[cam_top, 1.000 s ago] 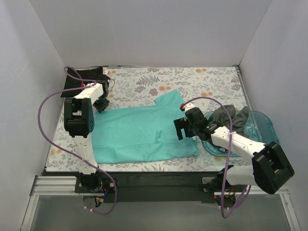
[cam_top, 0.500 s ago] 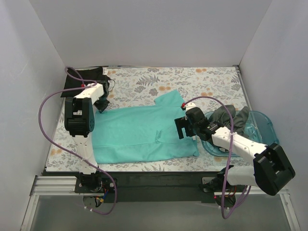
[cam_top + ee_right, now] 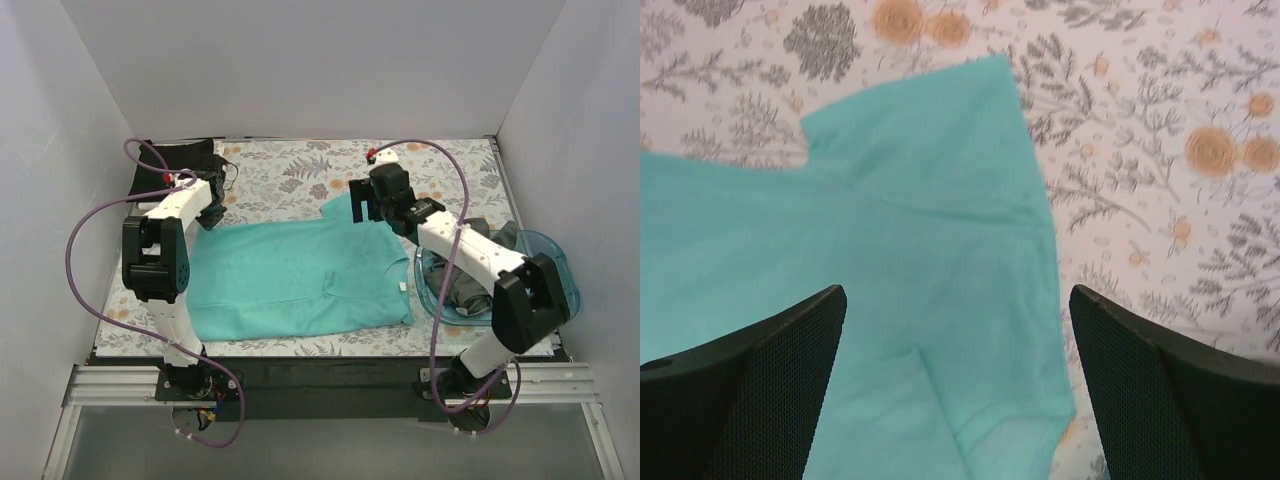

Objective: Fold and stack the t-shirts
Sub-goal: Fold the tshirt

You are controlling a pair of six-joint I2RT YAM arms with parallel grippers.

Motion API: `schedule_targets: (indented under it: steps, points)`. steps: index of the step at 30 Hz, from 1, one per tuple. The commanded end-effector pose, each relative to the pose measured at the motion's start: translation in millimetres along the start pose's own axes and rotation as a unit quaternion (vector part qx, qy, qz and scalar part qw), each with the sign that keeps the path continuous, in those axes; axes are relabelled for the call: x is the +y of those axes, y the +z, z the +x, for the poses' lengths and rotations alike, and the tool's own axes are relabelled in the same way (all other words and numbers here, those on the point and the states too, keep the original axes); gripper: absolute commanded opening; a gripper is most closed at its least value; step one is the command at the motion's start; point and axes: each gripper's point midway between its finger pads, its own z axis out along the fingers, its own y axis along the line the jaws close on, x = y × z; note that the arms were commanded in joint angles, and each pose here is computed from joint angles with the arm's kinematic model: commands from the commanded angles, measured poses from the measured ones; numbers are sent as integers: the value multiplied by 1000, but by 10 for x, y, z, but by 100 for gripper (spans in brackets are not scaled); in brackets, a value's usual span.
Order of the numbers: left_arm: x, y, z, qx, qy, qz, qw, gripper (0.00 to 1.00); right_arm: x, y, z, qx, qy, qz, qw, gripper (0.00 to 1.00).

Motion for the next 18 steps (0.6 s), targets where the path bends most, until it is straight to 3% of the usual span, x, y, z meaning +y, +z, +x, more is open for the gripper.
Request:
schedule_targets:
  steps: [1,5,12,18]
  points:
    - [26,-213,-194,-40,-31,16,999,0,-135,264,-359,-24,-9,28,999,98]
    - [29,-246,-174,-41,-36,24,998,0,-272,736,-583,-20,-11,44,999,98]
    - [106,-226,-131,-49,-33,10,998,0,-183,1488,-780,-11,0,-12,1000,93]
    - [105,-171,-34,-34,-28,10,999,0,-205,2038,-571,21,-23,2,1000,91]
